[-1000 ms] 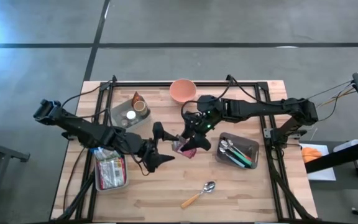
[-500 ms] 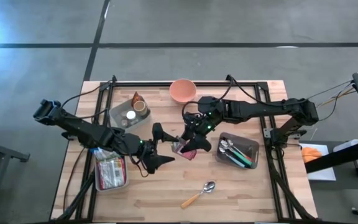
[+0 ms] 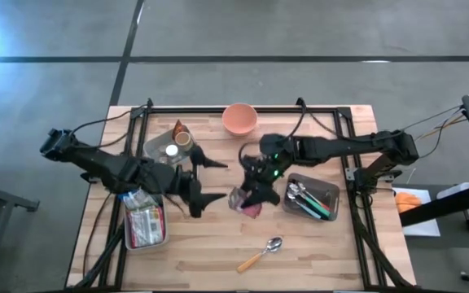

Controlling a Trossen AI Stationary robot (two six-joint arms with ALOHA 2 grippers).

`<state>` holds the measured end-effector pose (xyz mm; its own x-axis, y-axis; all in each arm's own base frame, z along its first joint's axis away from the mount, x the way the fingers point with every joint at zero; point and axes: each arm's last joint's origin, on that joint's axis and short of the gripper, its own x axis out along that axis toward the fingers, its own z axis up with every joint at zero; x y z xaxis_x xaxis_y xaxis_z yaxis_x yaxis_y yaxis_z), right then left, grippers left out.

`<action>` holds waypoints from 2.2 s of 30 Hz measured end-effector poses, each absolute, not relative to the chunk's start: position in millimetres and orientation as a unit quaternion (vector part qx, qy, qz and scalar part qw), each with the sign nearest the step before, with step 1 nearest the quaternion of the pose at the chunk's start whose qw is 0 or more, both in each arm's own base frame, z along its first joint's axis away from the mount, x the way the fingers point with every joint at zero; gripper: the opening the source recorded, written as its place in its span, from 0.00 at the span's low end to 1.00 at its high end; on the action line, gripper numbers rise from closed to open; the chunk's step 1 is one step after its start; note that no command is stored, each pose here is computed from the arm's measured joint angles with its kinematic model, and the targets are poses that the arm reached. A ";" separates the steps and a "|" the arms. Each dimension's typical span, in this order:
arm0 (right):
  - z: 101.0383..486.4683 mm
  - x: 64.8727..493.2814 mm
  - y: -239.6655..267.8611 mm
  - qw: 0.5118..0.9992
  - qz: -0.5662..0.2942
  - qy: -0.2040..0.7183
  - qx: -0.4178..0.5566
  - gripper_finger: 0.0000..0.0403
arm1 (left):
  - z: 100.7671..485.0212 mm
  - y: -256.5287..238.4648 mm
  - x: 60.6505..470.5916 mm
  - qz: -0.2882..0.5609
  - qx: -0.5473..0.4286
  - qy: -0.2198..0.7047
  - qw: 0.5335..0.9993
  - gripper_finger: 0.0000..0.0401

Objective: Pick & Place Food Item
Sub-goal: Put the red seasoning can into the top gray bin

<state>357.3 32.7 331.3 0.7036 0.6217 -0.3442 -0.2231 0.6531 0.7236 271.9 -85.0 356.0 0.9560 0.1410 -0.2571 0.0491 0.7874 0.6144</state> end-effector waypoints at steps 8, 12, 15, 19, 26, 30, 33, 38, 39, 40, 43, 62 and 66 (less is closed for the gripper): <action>336.0 358.9 35.1 0.862 0.258 0.286 0.329 0.68 | 347.4 -89.3 278.7 -0.030 0.323 0.161 0.932 0.99; 334.9 359.2 35.4 0.863 0.253 0.288 0.330 0.68 | 346.0 -91.4 278.7 -0.077 0.314 0.155 0.933 0.99; 335.8 358.9 34.9 0.863 0.253 0.286 0.329 0.68 | 355.4 -92.6 276.7 -0.089 0.295 0.151 0.939 0.99; 335.4 358.7 35.2 0.863 0.253 0.288 0.328 0.68 | 363.9 -91.7 275.2 -0.094 0.278 0.166 0.941 0.99; 337.8 359.4 35.2 0.869 0.259 0.277 0.318 0.68 | 366.1 -94.4 275.1 -0.131 0.270 0.154 0.942 0.99; 340.7 360.2 35.3 0.872 0.262 0.267 0.315 0.68 | 362.3 -96.4 280.7 -0.133 0.269 0.152 0.942 0.99; 342.8 360.4 35.6 0.874 0.265 0.263 0.313 0.68 | 356.9 -97.0 287.5 -0.135 0.270 0.157 0.940 0.99; 343.7 361.5 37.0 0.875 0.270 0.255 0.309 0.68 | 355.1 -97.7 296.0 -0.132 0.279 0.145 0.940 0.99; 343.9 362.0 37.1 0.876 0.272 0.253 0.309 0.68 | 355.3 -98.1 297.0 -0.134 0.280 0.140 0.940 0.99; 343.0 362.5 37.3 0.874 0.273 0.255 0.310 0.68 | 355.1 -98.5 297.8 -0.138 0.281 0.137 0.940 0.99; 339.6 364.6 37.4 0.873 0.271 0.260 0.311 0.68 | 352.5 -99.7 299.8 -0.149 0.279 0.139 0.938 0.99; 343.4 365.7 41.9 0.872 0.296 0.242 0.304 0.68 | 350.1 -103.7 304.6 -0.196 0.291 0.111 0.930 0.83; 343.4 366.1 43.7 0.872 0.299 0.240 0.303 0.68 | 348.5 -103.9 307.3 -0.192 0.303 0.108 0.927 0.66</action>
<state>366.1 43.7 343.4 0.7058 0.6675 -0.2372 -0.3768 0.6373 0.6722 307.3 -103.9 348.5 0.9031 -0.2895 -0.3171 0.4210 0.7424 0.5212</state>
